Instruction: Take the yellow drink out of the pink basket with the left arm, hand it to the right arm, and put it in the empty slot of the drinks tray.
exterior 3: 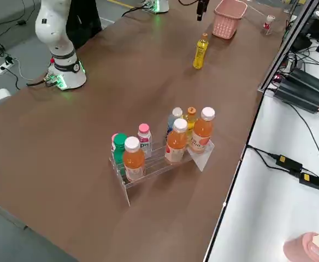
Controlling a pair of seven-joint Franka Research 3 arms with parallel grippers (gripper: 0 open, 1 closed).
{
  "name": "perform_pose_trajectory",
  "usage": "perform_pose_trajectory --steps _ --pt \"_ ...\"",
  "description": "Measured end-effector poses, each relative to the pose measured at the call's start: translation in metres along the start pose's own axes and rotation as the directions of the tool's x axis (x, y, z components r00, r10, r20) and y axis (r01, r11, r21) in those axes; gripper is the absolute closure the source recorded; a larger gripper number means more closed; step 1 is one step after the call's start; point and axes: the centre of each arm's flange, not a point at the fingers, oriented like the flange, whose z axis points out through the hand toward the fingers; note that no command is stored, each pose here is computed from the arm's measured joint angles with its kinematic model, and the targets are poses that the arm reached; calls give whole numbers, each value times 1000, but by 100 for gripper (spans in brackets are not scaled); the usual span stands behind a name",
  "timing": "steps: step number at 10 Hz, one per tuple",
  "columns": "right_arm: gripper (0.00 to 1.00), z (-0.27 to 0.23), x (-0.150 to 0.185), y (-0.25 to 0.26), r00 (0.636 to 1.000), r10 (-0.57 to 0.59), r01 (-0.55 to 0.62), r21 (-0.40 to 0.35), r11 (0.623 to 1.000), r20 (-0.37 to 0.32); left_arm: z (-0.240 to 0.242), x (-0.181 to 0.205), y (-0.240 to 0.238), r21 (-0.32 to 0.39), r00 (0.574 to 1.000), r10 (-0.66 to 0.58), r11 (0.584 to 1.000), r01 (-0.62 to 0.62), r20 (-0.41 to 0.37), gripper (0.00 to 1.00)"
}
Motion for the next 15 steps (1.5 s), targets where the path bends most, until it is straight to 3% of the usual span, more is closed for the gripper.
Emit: perform_pose_trajectory --steps 6,10,15 --pt "10 62 29 -20 999 43 -44 -19 999 -30 -1 -4 1 -4 999 -37 999 37 13 0" --pt "10 106 14 -49 1000 1 -3 -77 997 -26 -5 -6 -10 -32 999 -46 998 47 22 0" --pt "30 106 21 -44 999 14 -17 -77 997 -41 -10 -5 -13 -56 1000 -25 998 26 11 0"
